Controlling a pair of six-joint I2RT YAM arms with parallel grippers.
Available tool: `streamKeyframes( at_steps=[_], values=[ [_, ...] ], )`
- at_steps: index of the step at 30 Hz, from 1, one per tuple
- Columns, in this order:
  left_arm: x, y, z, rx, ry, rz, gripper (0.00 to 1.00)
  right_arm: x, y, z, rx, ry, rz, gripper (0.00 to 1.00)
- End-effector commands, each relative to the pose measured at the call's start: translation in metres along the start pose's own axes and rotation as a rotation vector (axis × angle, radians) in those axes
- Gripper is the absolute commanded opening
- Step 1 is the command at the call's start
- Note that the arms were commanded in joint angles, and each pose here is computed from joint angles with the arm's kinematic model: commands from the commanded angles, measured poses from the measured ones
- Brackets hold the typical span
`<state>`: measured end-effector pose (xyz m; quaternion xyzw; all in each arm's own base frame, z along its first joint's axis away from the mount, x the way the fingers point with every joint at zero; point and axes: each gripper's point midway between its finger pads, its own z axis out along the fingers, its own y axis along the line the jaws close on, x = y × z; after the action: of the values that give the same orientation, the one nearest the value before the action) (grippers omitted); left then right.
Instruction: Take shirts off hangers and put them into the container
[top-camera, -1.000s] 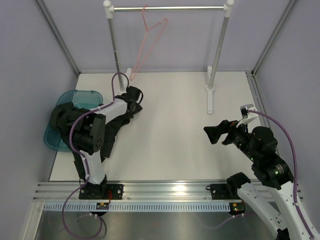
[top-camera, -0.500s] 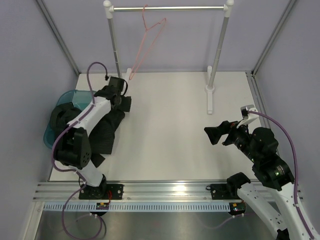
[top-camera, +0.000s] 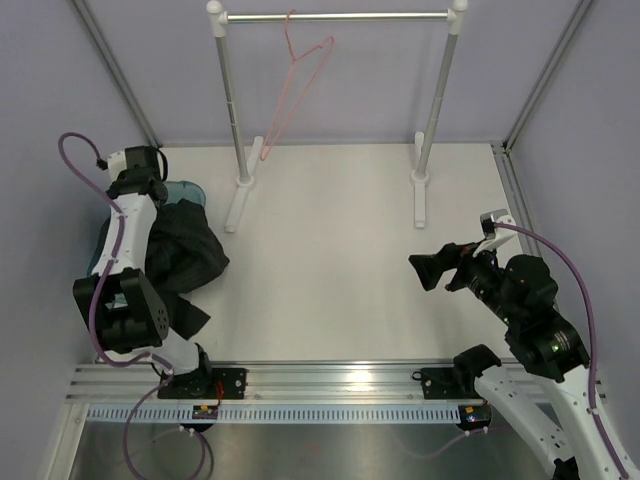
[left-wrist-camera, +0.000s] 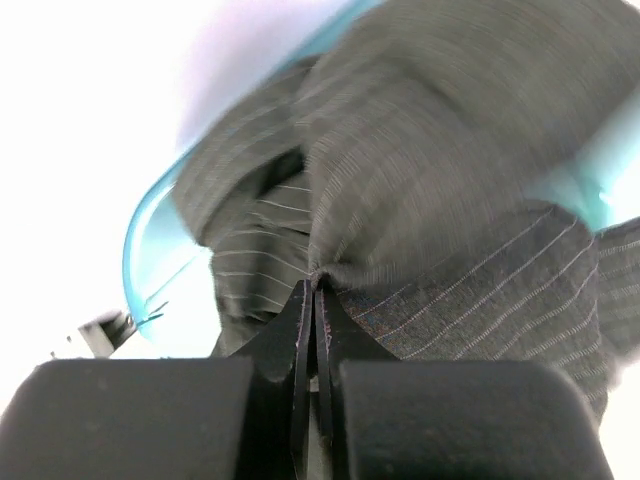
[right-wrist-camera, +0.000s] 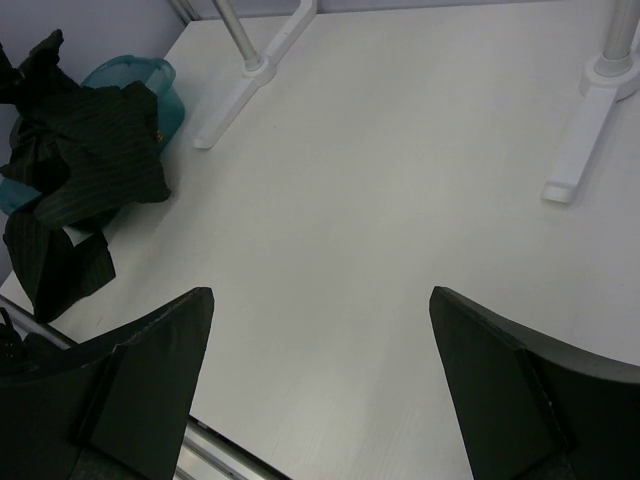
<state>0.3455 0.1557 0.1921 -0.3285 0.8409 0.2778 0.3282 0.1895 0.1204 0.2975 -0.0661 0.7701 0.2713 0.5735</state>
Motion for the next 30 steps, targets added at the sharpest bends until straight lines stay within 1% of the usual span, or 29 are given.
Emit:
streamKeyframes(
  at_steps=[1, 4, 6, 9, 13, 14, 17, 18, 20, 21, 23, 24, 26, 27, 28, 30],
  values=[
    [-0.001, 0.017, 0.017, -0.072, 0.025, -0.117, 0.00, -0.018, 0.008, -0.009, -0.027, -0.053, -0.051, 1.00],
    [0.019, 0.017, 0.039, -0.094, 0.098, -0.107, 0.00, -0.015, 0.003, -0.007, -0.008, -0.045, -0.065, 0.99],
    [0.031, 0.009, 0.050, -0.083, 0.139, -0.091, 0.00, -0.012, 0.000, -0.006, 0.002, -0.038, -0.065, 0.99],
    [0.059, -0.009, 0.073, -0.069, 0.238, -0.045, 0.00, -0.009, -0.001, -0.006, 0.005, -0.034, -0.057, 0.99],
    [0.072, -0.021, 0.081, -0.045, 0.283, -0.047, 0.00, -0.009, -0.002, -0.007, 0.013, -0.029, -0.056, 0.99],
    [0.071, -0.023, 0.082, -0.035, 0.284, -0.051, 0.07, -0.010, -0.002, -0.008, 0.016, -0.033, -0.060, 0.99],
    [0.067, -0.023, 0.078, -0.020, 0.278, -0.057, 0.19, -0.009, -0.004, -0.010, 0.023, -0.029, -0.059, 0.99],
    [0.061, -0.023, 0.075, -0.012, 0.268, -0.062, 0.27, -0.009, -0.003, -0.011, 0.020, -0.033, -0.059, 1.00],
    [0.052, -0.023, 0.065, 0.011, 0.252, -0.074, 0.37, -0.010, -0.002, -0.012, 0.016, -0.035, -0.061, 0.99],
    [0.039, -0.017, 0.054, 0.028, 0.213, -0.096, 0.52, -0.011, -0.002, -0.013, 0.014, -0.036, -0.061, 0.99],
    [0.026, -0.014, 0.040, 0.057, 0.179, -0.107, 0.72, -0.011, 0.000, -0.013, 0.008, -0.035, -0.065, 1.00],
    [0.012, -0.009, 0.026, 0.079, 0.137, -0.122, 0.85, -0.012, 0.000, -0.013, 0.004, -0.039, -0.068, 0.99],
    [0.005, -0.003, 0.010, 0.106, 0.120, -0.114, 0.93, -0.012, 0.003, -0.011, -0.011, -0.034, -0.070, 1.00],
    [-0.004, 0.001, -0.004, 0.126, 0.087, -0.126, 0.96, -0.013, 0.004, -0.010, -0.017, -0.037, -0.069, 1.00],
    [-0.004, 0.002, -0.013, 0.136, 0.082, -0.116, 0.99, -0.012, 0.005, -0.009, -0.023, -0.035, -0.066, 0.99],
    [-0.004, 0.003, -0.028, 0.162, 0.057, -0.100, 0.99, -0.012, 0.008, -0.008, -0.039, -0.031, -0.060, 0.99]
  ],
)
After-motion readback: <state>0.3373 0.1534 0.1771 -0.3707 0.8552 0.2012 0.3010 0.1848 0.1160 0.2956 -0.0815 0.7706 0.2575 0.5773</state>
